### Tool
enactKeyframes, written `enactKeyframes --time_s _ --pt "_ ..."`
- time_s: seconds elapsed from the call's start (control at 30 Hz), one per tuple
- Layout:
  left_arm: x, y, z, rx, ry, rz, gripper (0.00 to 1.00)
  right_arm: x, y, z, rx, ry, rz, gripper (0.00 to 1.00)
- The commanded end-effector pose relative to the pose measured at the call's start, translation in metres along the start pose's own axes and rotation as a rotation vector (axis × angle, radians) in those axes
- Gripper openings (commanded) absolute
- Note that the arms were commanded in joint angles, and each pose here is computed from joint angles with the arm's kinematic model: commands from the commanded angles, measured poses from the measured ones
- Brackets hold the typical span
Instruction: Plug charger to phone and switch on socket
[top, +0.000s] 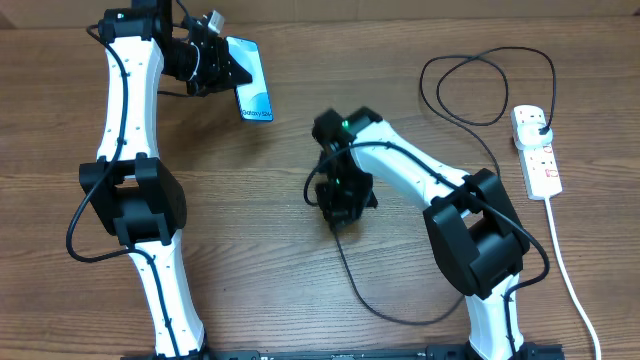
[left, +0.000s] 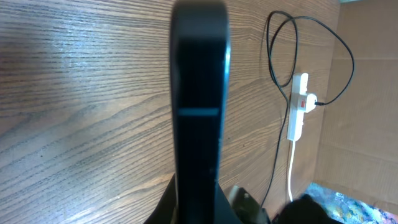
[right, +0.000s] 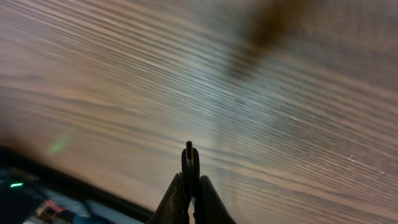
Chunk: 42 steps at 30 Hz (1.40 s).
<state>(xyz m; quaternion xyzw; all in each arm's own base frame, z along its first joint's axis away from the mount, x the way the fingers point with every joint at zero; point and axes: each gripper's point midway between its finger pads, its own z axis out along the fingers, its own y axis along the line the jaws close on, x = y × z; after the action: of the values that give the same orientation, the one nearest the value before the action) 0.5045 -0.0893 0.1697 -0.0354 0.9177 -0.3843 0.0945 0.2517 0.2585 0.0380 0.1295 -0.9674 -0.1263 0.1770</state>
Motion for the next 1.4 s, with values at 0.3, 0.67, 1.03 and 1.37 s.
enactKeyframes --time_s 0.3,0.67,1.03,1.37 --pt "-0.002 -0.019 -0.017 0.017 -0.040 0.054 0.04 0.028 -0.026 0.035 0.049 0.076 0.058 0.71" --pt "-0.002 -0.019 -0.017 0.017 -0.040 0.055 0.04 0.013 -0.048 -0.015 0.300 -0.025 0.134 0.77" --pt "-0.002 -0.019 -0.017 0.017 -0.039 0.054 0.04 0.031 -0.010 0.004 0.660 -0.218 0.038 0.73" --pt "-0.002 -0.019 -0.017 0.017 -0.038 0.053 0.04 0.031 0.015 0.027 0.647 -0.291 -0.029 0.42"
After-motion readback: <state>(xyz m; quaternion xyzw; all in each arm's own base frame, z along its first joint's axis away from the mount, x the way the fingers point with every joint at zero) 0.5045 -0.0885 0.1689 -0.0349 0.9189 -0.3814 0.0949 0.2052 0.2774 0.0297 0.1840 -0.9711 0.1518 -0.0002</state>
